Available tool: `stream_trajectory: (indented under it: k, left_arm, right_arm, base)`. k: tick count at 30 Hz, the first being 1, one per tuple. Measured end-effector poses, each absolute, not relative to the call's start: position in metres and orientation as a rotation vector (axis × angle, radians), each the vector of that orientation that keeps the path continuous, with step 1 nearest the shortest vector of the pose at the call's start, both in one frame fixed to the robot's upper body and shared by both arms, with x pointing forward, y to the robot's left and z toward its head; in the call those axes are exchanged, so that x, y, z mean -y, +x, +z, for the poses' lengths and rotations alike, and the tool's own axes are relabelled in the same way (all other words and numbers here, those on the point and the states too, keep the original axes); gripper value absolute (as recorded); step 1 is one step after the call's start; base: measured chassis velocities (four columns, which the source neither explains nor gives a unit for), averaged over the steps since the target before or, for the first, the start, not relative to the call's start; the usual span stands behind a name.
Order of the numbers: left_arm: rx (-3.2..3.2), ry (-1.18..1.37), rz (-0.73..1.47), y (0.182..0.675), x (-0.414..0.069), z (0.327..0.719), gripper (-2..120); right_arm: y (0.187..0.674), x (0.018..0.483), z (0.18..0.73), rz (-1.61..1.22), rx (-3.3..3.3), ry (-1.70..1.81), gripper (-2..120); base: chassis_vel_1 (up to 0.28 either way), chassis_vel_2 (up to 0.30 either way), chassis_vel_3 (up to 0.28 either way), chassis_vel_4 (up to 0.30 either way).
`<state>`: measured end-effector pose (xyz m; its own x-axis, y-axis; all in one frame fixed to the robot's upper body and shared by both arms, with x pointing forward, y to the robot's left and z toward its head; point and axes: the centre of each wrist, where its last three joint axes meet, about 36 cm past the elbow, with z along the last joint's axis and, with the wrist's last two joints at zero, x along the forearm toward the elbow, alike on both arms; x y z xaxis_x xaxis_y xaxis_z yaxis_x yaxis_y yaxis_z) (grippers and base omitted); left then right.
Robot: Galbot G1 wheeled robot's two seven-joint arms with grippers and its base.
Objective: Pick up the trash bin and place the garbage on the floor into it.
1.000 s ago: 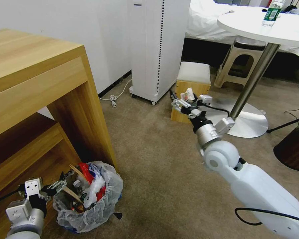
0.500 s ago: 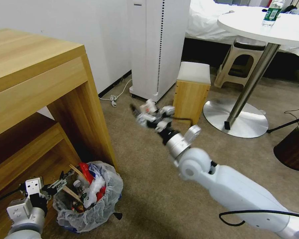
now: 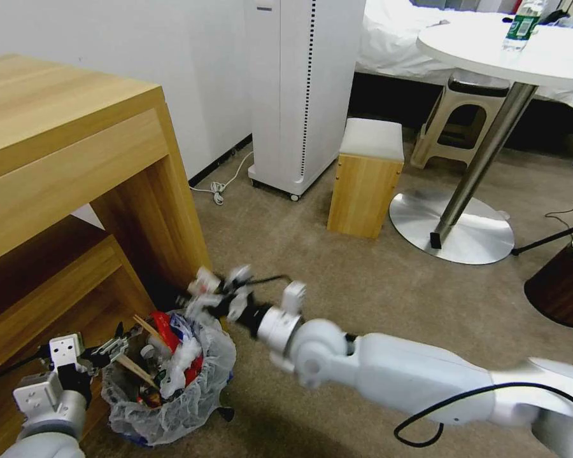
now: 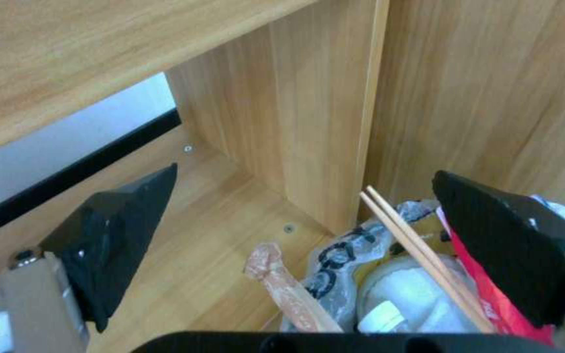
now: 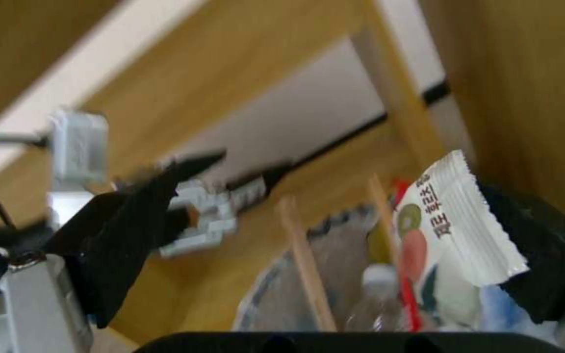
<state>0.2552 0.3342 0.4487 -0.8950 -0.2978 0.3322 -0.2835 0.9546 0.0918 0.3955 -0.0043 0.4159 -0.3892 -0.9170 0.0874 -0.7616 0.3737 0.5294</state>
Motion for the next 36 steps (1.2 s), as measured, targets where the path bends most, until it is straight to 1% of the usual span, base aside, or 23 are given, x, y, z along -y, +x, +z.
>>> stream_trajectory:
  k: [1,6,12,18,22,25,30,32,33,34,36]
  left_arm:
    - [2.76,0.425,-0.058,0.256,-0.334,0.449,100]
    - [2.765,0.428,-0.056,0.257,-0.335,0.449,100]
    - [2.775,0.432,-0.057,0.257,-0.337,0.452,100]
    - [2.779,0.435,-0.059,0.257,-0.337,0.453,100]
    - [2.781,0.438,-0.056,0.257,-0.337,0.45,100]
    - [2.771,0.443,-0.058,0.258,-0.337,0.445,100]
    - [2.766,0.445,-0.059,0.256,-0.337,0.444,100]
    - [2.766,0.446,-0.059,0.254,-0.336,0.444,100]
    - [2.772,0.45,-0.053,0.252,-0.334,0.448,100]
    - [2.772,0.45,-0.053,0.252,-0.334,0.448,100]
    - [2.786,0.446,-0.052,0.25,-0.332,0.453,100]
  right_arm:
    - [0.39,-0.008,0.414,-0.562,2.254,1.446,100]
    - [0.377,-0.034,0.409,-0.516,2.21,1.404,100]
    - [0.368,-0.051,0.393,-0.413,2.197,1.352,100]
    - [0.365,-0.05,0.385,-0.364,2.214,1.32,100]
    - [0.361,-0.033,0.379,-0.287,2.247,1.272,100]
    - [0.364,-0.012,0.392,-0.303,2.299,1.277,100]
    - [0.374,-0.008,0.409,-0.378,2.384,1.284,100]
    - [0.394,-0.008,0.442,-0.491,2.499,1.298,100]
    - [0.414,-0.003,0.472,-0.556,2.604,1.299,100]
    - [0.414,-0.003,0.472,-0.556,2.604,1.299,100]
    - [0.449,0.025,0.514,-0.6,2.788,1.214,100]
  base:
    - [0.0,0.0,0.0,0.0]
    - [0.0,0.0,0.0,0.0]
    - [0.0,0.0,0.0,0.0]
    - [0.0,0.0,0.0,0.0]
    - [0.0,0.0,0.0,0.0]
    - [0.0,0.0,0.0,0.0]
    - [0.0,0.0,0.0,0.0]
    - [0.0,0.0,0.0,0.0]
    - [0.0,0.0,0.0,0.0]
    - [0.0,0.0,0.0,0.0]
    - [0.0,0.0,0.0,0.0]
